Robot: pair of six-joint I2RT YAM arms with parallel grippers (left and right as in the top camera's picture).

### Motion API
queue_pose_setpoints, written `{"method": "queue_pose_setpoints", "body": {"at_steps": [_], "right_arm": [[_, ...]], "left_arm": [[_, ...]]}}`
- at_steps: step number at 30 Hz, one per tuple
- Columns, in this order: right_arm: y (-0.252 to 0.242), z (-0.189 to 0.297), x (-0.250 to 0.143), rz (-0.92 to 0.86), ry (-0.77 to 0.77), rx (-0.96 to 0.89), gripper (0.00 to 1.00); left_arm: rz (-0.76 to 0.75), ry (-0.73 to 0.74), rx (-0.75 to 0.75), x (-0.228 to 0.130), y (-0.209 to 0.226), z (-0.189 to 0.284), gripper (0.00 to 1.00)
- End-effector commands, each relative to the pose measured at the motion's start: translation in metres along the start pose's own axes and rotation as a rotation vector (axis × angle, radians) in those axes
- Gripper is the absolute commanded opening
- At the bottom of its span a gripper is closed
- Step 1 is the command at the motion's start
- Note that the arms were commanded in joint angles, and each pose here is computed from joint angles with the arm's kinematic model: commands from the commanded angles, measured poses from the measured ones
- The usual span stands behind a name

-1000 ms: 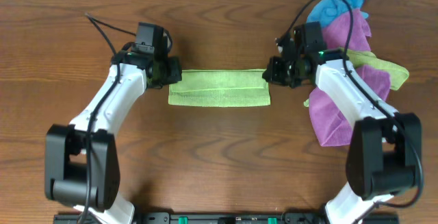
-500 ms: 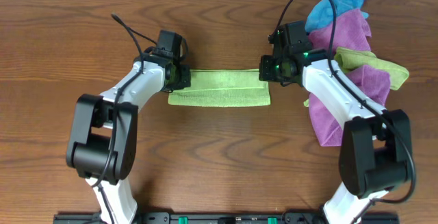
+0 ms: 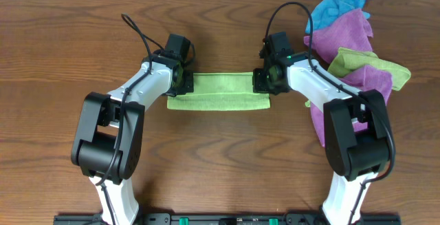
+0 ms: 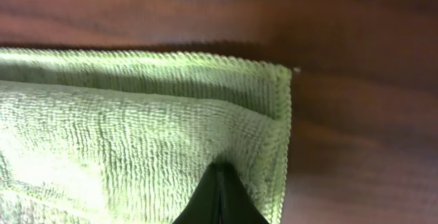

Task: Fold the cloth
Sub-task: 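Lower the folded edge and open both grippers, then grasp the right end of the folded strip with the right gripper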

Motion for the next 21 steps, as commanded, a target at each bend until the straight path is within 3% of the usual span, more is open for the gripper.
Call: {"method": "queue_pose_setpoints", "body": {"at_steps": [1,6,12,13,16,21], "right_arm": [[-0.004,-0.01,-0.021,0.001,0.083,-0.03,0.01],[-0.001,-0.007,-0.026,-0.003,0.107,-0.012,0.01],[0.015,0.048,-0.006,0.015,0.022,0.141,0.59],[0.014,0.06,-0.002,0.026,-0.001,0.162,0.65],[0.005,0.099,0.008,0.084,-0.07,0.301,0.77],[-0.017,0.106,0.001,0.017,-0.08,0.627,0.81]], "left_arm": [[0.009,0.071,0.097,-0.018,0.018,-0.01,0.06],[0.015,0.082,0.101,-0.021,0.019,-0.009,0.06],[0.016,0.083,0.102,-0.021,0.019,-0.009,0.05],[0.015,0.084,0.102,-0.021,0.019,-0.009,0.06],[0.015,0.084,0.102,-0.021,0.019,-0.009,0.06],[0.015,0.082,0.101,-0.021,0.019,-0.009,0.06]]}}
Point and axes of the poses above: each gripper's point midway between its finger pads, its own z axis back along the fingers, its own y axis along the line the jaws close on, x = y × z, the point moved 1 cm from there along z, back along the fingers, and after that the axes turned 1 degree about z, right-handed, at the moved point
